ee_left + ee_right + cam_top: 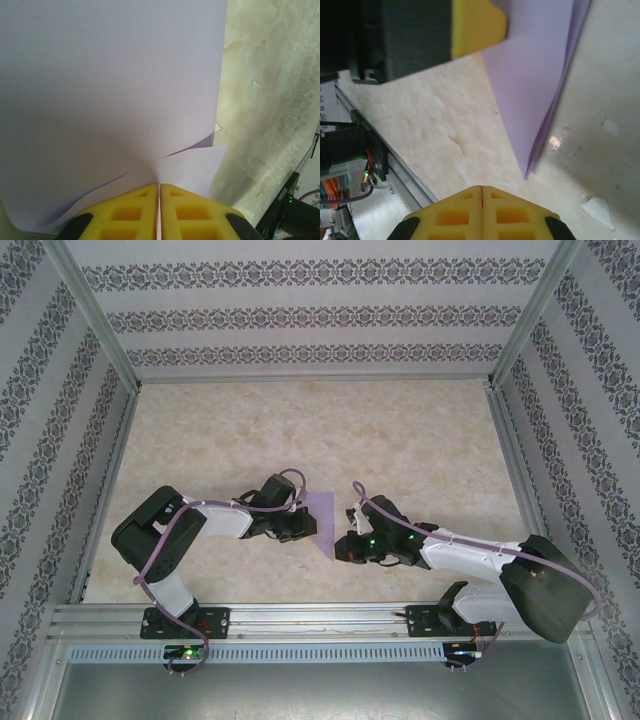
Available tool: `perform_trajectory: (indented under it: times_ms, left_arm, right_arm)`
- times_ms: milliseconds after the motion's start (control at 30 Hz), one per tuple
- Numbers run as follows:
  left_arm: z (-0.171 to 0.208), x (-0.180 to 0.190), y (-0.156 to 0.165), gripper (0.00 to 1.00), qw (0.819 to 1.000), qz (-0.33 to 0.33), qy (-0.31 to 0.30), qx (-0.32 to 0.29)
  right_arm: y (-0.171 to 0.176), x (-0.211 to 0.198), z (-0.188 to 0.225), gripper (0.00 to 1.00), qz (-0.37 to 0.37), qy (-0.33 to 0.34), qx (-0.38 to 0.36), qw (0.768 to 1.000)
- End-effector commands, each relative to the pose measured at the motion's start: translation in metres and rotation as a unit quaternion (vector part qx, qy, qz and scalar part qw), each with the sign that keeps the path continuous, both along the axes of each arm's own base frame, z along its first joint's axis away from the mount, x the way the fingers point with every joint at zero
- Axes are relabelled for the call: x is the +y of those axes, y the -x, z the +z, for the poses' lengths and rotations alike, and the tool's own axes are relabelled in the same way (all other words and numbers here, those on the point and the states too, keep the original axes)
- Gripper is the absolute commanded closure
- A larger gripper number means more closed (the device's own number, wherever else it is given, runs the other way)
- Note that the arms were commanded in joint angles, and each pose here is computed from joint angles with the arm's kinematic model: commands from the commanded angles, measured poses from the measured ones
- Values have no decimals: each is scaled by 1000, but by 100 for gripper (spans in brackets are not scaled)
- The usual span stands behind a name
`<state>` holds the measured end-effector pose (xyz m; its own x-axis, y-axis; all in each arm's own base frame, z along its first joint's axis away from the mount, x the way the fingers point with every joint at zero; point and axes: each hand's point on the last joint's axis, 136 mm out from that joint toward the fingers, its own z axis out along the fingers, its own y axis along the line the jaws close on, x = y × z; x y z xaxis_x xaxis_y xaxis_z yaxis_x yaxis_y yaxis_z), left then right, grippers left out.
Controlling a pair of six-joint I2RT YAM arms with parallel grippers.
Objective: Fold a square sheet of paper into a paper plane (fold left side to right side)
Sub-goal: Third fold the triangle at the center of the table.
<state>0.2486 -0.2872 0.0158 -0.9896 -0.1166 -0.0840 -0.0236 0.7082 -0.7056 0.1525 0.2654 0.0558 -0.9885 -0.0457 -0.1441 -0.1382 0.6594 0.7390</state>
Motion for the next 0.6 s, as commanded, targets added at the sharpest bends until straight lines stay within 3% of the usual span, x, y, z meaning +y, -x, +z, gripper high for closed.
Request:
perform_trajectory:
  times_ms: [0, 300, 567]
  left_arm:
    - [-45, 21, 19, 89, 996, 21, -80, 31]
    - [-44, 19, 18, 89, 996, 19, -79, 30]
    - [-41, 16, 15, 89, 996, 19, -78, 27]
  right_arm:
    - [-10, 10, 7, 100, 10, -8, -13, 1000]
    - [-35, 31, -10, 100, -1, 29, -19, 999]
    - [-29, 20, -43, 100, -8, 74, 17, 997]
